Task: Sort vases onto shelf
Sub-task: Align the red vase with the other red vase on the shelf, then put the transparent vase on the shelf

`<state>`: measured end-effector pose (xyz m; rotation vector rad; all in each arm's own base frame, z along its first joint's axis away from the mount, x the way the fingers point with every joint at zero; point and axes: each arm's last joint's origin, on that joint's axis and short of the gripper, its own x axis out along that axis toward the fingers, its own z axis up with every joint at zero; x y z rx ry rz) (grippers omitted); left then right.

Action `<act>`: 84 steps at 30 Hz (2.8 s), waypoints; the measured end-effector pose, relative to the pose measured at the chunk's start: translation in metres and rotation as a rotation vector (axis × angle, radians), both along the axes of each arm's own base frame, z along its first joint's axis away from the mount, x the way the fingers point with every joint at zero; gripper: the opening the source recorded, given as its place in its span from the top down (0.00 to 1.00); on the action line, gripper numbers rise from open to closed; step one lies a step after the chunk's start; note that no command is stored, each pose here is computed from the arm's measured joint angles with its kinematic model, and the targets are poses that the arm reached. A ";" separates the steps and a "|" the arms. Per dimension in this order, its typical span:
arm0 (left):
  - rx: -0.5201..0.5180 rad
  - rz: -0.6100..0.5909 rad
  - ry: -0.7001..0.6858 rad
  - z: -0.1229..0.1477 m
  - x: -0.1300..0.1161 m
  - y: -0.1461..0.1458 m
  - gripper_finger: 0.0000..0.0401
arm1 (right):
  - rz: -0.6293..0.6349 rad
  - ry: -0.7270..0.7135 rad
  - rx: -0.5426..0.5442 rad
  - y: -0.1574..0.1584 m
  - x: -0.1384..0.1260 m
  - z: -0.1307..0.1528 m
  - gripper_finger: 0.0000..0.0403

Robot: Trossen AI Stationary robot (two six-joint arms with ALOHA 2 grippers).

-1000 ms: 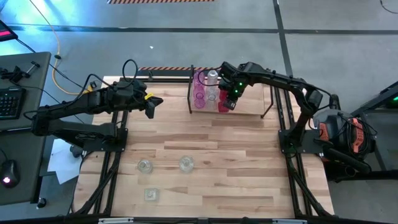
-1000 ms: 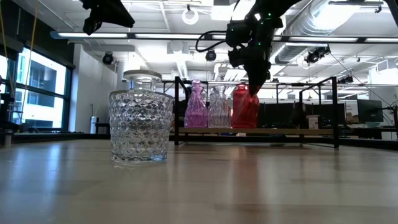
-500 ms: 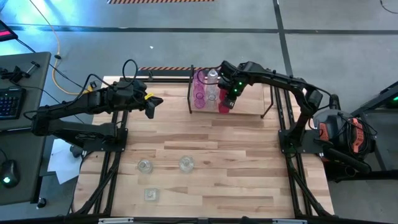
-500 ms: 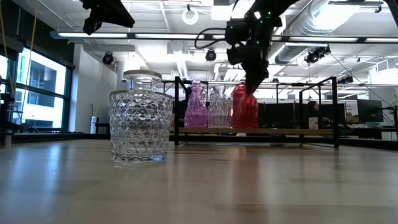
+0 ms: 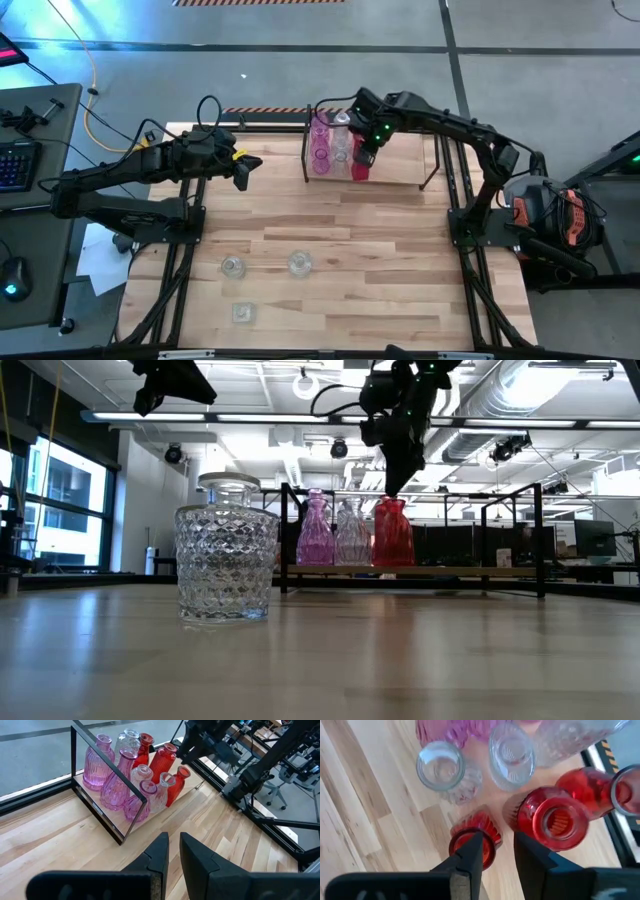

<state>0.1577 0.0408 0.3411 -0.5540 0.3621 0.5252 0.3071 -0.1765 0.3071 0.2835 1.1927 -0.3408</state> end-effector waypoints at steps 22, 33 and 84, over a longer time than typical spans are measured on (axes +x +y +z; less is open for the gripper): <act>-0.059 -0.005 0.267 -0.021 -0.015 -0.005 0.91 | 0.067 -0.154 -0.032 0.068 0.016 0.070 0.78; -0.082 -0.261 0.360 -0.054 -0.011 -0.029 0.91 | 0.037 -0.309 0.272 0.163 0.060 0.026 0.78; -0.332 -0.679 0.877 -0.140 -0.003 -0.121 0.44 | -0.023 -0.455 0.340 0.217 0.074 -0.022 0.78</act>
